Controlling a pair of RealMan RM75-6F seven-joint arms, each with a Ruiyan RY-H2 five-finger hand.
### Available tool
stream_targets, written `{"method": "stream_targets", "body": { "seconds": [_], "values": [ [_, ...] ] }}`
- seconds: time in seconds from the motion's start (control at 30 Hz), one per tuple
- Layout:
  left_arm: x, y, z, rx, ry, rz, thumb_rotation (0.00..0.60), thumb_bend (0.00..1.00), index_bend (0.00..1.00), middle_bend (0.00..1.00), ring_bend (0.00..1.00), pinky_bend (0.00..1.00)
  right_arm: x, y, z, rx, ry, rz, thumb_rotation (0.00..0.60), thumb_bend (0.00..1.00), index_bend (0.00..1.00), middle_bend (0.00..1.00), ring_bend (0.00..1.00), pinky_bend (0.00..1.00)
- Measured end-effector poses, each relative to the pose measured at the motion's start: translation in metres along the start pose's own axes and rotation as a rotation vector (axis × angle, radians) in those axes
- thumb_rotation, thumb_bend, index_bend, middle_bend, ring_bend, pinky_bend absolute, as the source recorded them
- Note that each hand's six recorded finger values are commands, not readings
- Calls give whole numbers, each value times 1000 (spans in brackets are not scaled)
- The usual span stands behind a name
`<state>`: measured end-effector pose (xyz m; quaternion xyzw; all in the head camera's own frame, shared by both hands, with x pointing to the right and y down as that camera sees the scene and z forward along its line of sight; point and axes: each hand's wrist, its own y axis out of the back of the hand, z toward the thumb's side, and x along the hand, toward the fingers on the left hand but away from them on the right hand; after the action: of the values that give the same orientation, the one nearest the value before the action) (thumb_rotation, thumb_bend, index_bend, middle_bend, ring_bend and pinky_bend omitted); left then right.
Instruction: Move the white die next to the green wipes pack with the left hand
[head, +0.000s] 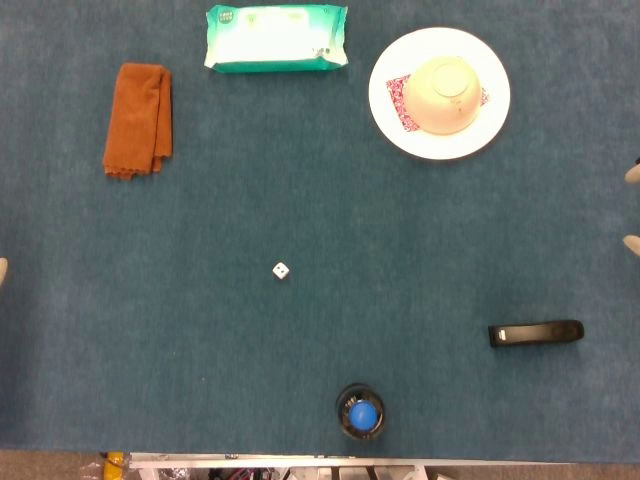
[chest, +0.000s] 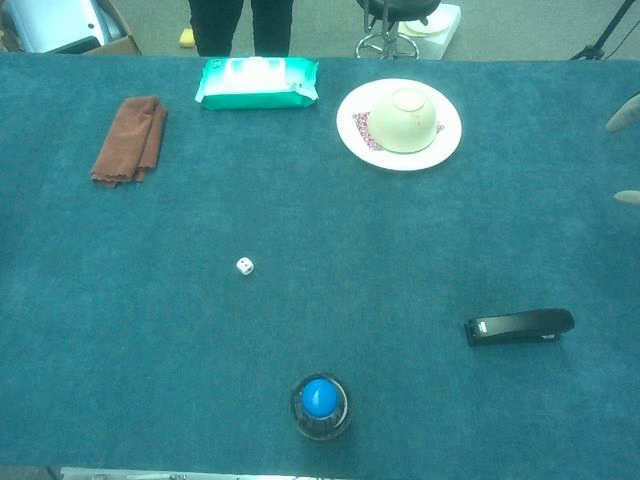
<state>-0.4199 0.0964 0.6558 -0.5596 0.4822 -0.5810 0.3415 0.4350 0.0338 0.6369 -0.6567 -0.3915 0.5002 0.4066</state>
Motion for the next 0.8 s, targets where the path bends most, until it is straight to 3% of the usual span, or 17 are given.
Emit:
{"method": "stream_targets", "body": {
  "seconds": [0.43, 0.8],
  "values": [
    [2, -1, 6, -6, -16, -4, 600, 240, 312, 2, 0, 0, 0, 0, -2, 0, -5, 1, 600, 0, 378, 318, 207, 187],
    [15, -20, 48, -49, -138, -65, 600, 240, 346, 0, 0, 0, -8, 1, 0, -7, 8, -2, 600, 0, 378, 318, 207, 187]
  ]
}}
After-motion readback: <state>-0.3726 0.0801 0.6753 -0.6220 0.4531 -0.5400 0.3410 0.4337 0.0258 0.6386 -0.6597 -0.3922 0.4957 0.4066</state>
